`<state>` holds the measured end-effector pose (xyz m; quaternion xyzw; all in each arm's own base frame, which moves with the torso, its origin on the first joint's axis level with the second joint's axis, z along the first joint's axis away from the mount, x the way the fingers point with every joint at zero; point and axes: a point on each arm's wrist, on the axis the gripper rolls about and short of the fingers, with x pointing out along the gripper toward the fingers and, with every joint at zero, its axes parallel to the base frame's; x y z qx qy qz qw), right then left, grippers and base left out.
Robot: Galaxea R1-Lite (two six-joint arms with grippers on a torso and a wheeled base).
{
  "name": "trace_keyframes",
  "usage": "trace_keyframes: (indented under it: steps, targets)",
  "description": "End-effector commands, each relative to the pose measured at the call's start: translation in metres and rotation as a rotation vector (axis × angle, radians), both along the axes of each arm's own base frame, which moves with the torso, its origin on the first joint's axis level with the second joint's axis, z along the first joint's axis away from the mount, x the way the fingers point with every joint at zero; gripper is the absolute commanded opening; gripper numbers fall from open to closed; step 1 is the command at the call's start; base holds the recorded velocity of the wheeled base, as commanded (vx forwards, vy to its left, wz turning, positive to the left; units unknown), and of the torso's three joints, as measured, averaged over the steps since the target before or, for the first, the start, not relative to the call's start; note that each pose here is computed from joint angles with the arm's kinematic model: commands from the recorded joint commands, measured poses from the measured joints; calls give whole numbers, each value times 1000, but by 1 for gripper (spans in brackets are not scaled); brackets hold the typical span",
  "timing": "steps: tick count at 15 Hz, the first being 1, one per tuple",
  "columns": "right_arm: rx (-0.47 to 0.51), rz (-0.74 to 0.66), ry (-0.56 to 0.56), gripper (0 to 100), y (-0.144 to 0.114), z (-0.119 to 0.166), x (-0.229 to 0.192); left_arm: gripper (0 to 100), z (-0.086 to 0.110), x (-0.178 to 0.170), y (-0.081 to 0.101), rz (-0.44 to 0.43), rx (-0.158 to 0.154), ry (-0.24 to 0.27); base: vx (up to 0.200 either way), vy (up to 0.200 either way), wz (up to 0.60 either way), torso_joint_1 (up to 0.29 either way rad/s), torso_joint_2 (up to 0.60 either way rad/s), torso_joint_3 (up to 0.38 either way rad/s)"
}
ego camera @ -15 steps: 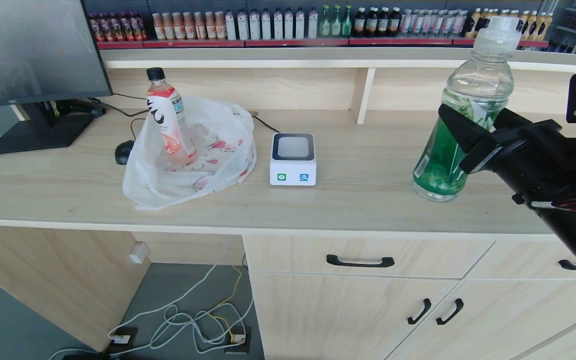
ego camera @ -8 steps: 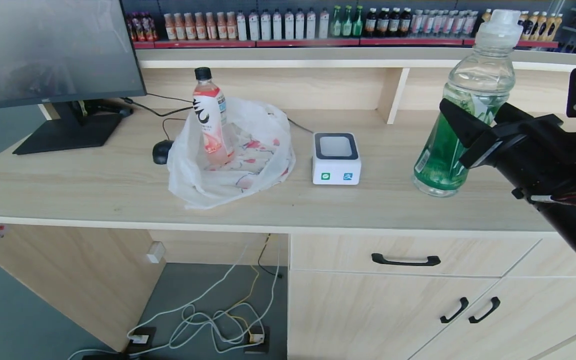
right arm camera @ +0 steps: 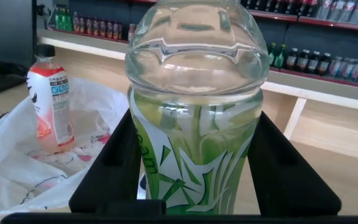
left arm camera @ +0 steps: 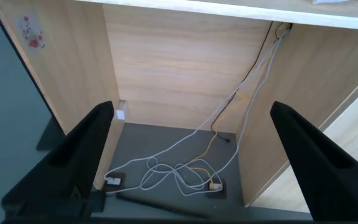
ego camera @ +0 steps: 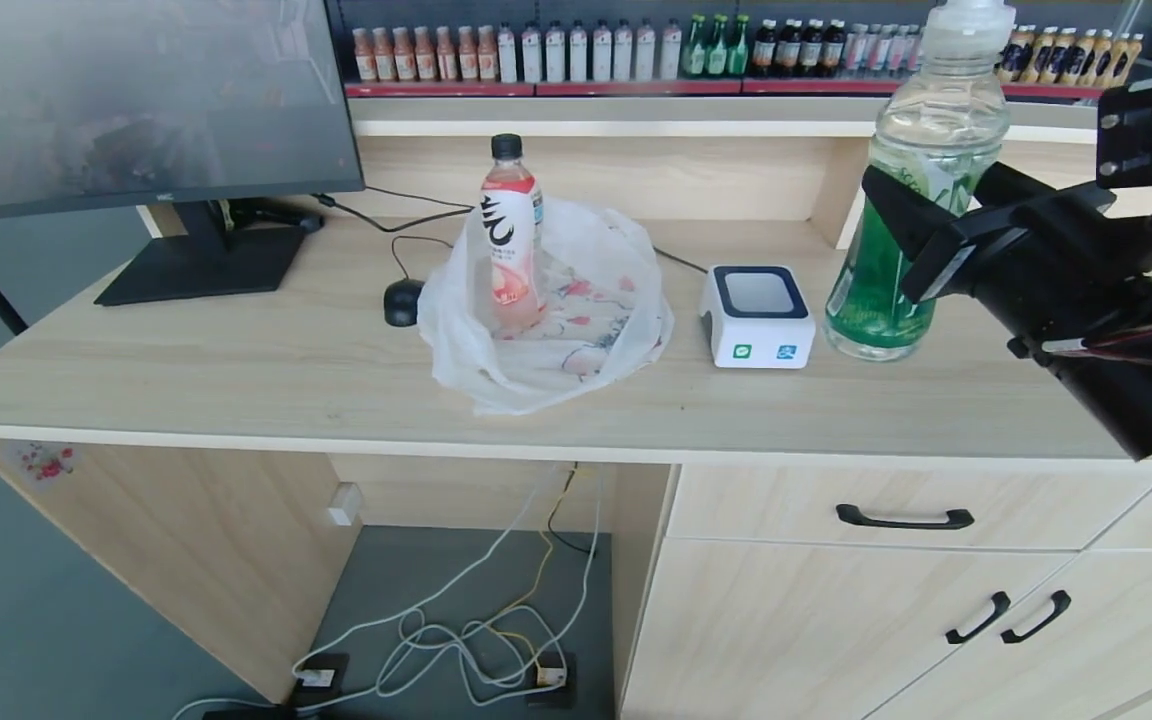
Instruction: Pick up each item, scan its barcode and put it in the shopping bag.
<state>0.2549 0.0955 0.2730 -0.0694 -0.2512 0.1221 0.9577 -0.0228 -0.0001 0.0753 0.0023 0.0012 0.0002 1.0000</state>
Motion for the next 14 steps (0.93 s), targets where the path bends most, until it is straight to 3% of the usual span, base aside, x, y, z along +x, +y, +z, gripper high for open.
trace_keyframes:
  steps: [1, 5, 9, 14]
  targets:
    - [-11, -44, -37, 0, 0, 12, 3, 100, 0, 0, 0, 0, 0, -1, 0, 0, 0, 0, 0, 0]
    - [-41, -69, -79, 0, 11, 28, 22, 100, 0, 0, 0, 0, 0, -1, 0, 0, 0, 0, 0, 0]
    - [-181, -44, -178, 0, 20, 42, 40, 100, 0, 0, 0, 0, 0, -1, 0, 0, 0, 0, 0, 0]
    - [-365, 29, -247, 0, 27, 31, 52, 100, 0, 0, 0, 0, 0, -1, 0, 0, 0, 0, 0, 0]
